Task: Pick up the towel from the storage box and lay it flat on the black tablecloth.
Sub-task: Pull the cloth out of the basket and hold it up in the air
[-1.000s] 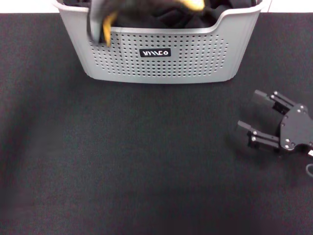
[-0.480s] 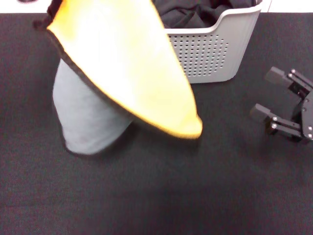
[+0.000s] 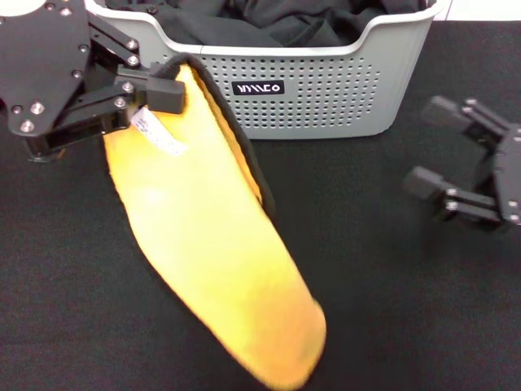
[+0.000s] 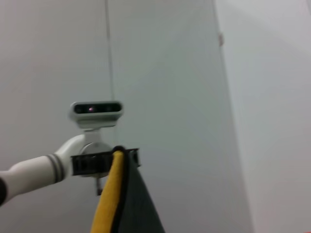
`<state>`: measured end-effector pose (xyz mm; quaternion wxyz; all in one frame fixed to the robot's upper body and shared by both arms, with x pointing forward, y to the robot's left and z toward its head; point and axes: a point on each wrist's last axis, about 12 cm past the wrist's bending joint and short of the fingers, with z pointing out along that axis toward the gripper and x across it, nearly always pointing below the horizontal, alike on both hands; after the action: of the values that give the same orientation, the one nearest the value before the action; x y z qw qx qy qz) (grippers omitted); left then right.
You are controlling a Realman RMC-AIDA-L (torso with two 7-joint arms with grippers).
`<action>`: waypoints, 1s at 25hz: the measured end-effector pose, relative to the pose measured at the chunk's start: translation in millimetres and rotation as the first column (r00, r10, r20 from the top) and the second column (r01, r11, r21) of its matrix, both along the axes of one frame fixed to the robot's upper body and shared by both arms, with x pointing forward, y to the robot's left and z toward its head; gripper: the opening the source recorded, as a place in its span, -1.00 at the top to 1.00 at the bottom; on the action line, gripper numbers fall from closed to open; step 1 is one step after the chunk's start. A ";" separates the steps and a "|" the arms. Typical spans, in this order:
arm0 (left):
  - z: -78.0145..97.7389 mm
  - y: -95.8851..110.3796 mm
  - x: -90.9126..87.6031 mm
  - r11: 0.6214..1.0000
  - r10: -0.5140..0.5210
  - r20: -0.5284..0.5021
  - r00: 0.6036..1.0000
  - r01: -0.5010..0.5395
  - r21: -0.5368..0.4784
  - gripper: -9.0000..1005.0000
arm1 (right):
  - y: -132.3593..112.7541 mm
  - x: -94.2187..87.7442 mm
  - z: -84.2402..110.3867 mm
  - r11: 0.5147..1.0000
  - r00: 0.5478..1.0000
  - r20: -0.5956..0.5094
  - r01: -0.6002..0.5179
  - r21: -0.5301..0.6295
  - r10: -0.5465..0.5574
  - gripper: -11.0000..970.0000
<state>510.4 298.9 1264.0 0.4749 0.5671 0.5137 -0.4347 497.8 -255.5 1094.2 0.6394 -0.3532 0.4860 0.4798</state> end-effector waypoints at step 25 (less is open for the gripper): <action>-0.9 -17.9 12.0 0.993 0.000 0.002 1.000 0.000 -0.121 0.96 | 84.8 22.2 -0.5 0.980 0.975 0.186 -0.084 -0.182 0.118 -0.52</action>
<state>522.4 281.0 1263.0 0.5086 0.5379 0.4860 -0.4645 519.9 -170.7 1093.8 0.6257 -0.4772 0.4418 0.4308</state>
